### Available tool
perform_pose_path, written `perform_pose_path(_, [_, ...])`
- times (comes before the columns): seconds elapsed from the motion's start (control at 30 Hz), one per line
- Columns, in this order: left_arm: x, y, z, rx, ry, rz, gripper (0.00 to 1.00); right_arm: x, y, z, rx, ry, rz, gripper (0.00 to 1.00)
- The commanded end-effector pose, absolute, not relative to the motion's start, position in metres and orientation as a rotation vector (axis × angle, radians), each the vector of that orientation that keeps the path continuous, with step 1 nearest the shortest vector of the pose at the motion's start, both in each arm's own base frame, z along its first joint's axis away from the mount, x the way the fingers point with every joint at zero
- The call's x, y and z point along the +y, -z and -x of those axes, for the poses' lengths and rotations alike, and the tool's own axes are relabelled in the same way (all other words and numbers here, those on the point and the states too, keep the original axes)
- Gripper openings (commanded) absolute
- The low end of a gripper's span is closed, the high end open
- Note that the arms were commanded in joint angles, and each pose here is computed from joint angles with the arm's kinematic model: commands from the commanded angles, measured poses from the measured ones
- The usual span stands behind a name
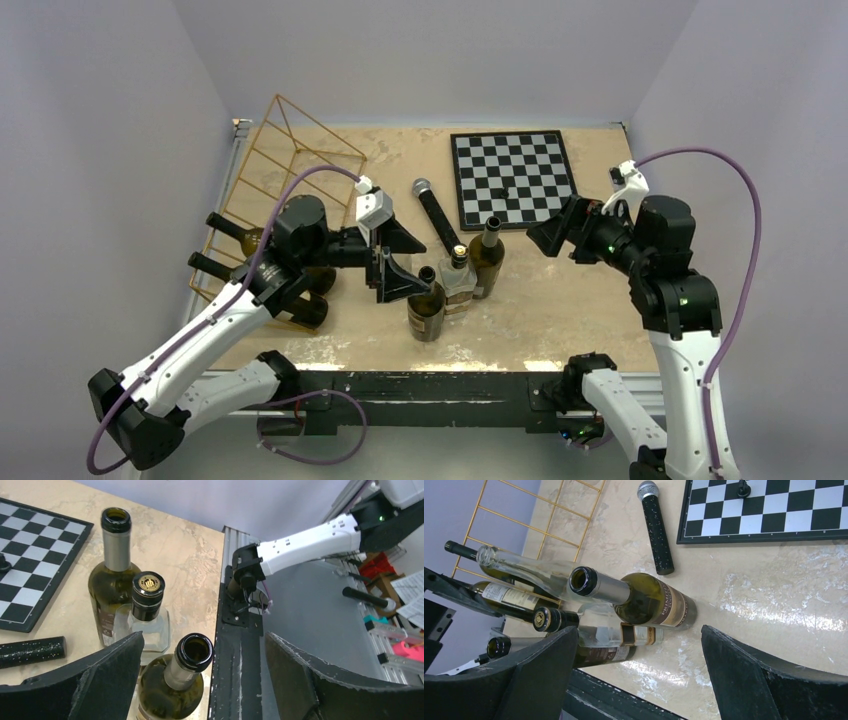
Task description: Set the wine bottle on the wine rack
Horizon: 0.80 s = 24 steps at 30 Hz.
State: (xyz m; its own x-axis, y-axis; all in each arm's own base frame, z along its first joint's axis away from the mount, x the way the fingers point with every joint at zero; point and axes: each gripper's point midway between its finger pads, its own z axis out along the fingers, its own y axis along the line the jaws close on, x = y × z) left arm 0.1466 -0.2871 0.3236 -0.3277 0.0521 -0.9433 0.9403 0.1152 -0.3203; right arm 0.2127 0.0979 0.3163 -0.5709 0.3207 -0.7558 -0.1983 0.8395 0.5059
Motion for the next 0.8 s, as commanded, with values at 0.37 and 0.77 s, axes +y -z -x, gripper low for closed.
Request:
perform_pose_path(0.37, [-0.305,-0.306,-0.141,1.398,1.374,-1.153,0.79,0.098,-0.326,-0.218,2.041,-0.691,-0.073,0.98])
perform_pose_path(0.77, [-0.318,-0.284,-0.148,1.465,1.384,-1.139,0.52,0.1,-0.33,-0.22,2.042,-0.701,-0.067,0.98])
